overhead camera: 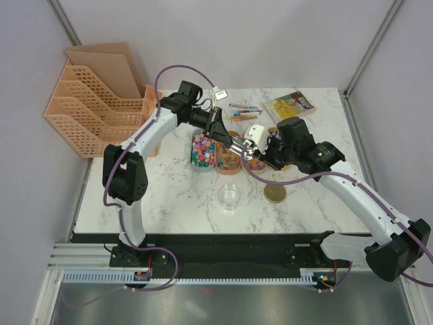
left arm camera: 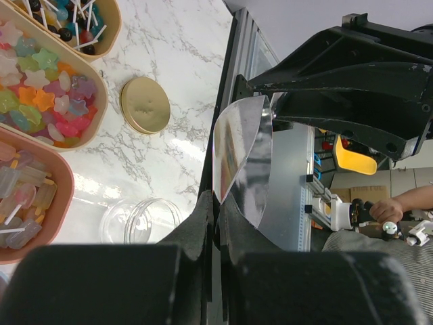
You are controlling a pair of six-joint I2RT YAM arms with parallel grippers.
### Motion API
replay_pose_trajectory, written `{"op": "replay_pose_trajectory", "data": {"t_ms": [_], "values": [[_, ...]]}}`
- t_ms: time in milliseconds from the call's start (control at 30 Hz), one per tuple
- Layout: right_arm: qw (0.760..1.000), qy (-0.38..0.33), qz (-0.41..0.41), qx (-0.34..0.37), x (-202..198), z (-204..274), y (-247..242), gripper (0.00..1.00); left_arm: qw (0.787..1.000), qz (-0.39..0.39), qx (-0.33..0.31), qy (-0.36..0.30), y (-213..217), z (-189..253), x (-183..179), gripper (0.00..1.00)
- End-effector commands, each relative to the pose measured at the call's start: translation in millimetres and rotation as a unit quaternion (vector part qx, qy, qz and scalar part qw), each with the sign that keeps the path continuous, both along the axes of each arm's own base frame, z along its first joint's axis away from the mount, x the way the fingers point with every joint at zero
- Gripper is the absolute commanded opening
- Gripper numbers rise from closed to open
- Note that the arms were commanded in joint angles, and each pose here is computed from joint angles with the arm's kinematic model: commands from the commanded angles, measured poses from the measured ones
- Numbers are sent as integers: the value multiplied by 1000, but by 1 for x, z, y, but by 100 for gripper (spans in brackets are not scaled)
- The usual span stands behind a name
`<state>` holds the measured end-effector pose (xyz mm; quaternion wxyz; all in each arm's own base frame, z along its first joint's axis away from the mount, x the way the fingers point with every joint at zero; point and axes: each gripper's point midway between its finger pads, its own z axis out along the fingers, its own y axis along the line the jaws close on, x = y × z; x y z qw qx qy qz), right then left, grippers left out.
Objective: Pack the candies
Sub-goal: Pick up the spatula from the center of the board.
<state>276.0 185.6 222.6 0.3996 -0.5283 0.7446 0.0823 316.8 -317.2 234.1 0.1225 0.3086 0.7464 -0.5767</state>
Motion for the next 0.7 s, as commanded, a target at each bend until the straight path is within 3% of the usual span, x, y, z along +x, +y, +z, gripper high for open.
{"op": "replay_pose_trajectory", "data": {"t_ms": [0, 267, 467, 600, 667], "values": [[1000, -24, -1, 19, 5, 15, 4, 34, 999, -14, -16, -24, -2, 11, -2, 2], [999, -31, -10, 18, 9, 17, 2, 44, 1000, -15, -15, -21, -3, 8, -2, 2], [999, -33, -10, 22, 9, 19, 3, 43, 1000, -16, -13, -19, -4, 6, -3, 2], [999, -30, -4, 23, 8, 18, 5, 34, 1000, -17, -13, -21, -5, 6, -2, 2], [999, -26, 2, 24, 6, 17, 6, 23, 1000, -15, -10, -22, -4, 5, -1, 2]]}}
